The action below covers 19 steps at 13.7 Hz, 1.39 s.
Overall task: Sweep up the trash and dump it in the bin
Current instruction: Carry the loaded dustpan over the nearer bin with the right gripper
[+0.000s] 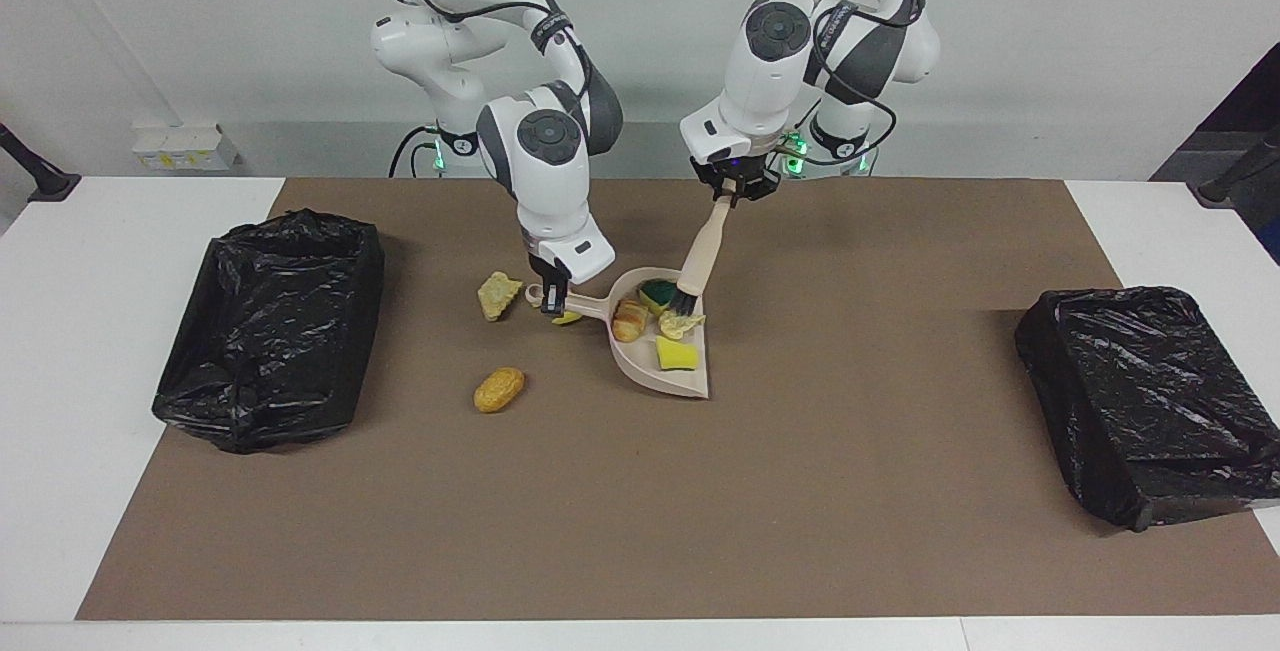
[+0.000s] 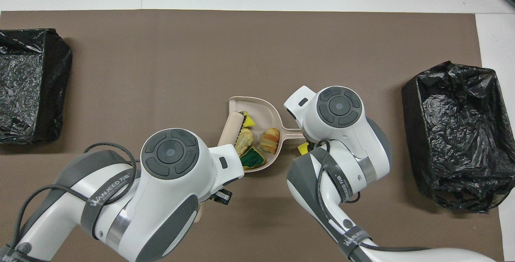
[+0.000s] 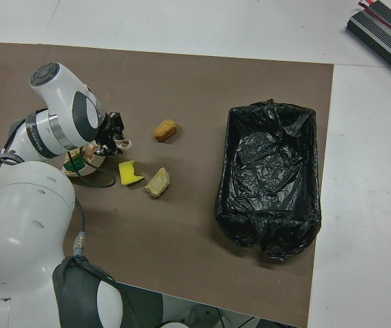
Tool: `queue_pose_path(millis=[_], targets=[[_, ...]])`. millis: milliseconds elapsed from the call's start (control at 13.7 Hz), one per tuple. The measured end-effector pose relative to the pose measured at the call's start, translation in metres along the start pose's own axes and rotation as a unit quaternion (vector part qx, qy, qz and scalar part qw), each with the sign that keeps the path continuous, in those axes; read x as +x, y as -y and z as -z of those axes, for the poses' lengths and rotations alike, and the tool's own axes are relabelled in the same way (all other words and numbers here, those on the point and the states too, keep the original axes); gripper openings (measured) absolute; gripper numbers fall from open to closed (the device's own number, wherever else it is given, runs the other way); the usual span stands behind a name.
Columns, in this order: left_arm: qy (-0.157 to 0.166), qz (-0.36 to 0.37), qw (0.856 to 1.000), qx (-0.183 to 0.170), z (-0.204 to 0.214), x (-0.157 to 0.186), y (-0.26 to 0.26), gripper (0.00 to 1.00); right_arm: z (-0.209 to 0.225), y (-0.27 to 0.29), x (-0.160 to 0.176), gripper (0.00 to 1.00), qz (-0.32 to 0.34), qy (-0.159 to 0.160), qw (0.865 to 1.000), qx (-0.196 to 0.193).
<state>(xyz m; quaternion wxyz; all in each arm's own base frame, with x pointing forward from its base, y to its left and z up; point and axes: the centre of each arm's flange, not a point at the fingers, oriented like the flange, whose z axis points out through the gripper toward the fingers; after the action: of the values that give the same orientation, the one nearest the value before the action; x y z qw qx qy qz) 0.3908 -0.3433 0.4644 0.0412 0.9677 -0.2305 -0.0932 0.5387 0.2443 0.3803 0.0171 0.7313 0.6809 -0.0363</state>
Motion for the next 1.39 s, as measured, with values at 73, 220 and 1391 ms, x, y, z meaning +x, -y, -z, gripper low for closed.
queue_pose_path(millis=[73,220,1391], targets=[[0.002,0.000,1.000,0.001,-0.004,0.000,-0.008,0.27,0.000,0.000,0.000,0.33,-0.001,0.000,1.000,0.000],[0.013,0.002,1.000,0.004,-0.008,-0.003,-0.012,0.27,0.000,-0.003,-0.006,0.33,-0.006,-0.001,1.000,0.000],[0.048,0.217,0.975,0.026,-0.080,-0.029,0.012,0.27,0.127,-0.040,-0.294,0.33,-0.020,-0.078,0.997,0.013]])
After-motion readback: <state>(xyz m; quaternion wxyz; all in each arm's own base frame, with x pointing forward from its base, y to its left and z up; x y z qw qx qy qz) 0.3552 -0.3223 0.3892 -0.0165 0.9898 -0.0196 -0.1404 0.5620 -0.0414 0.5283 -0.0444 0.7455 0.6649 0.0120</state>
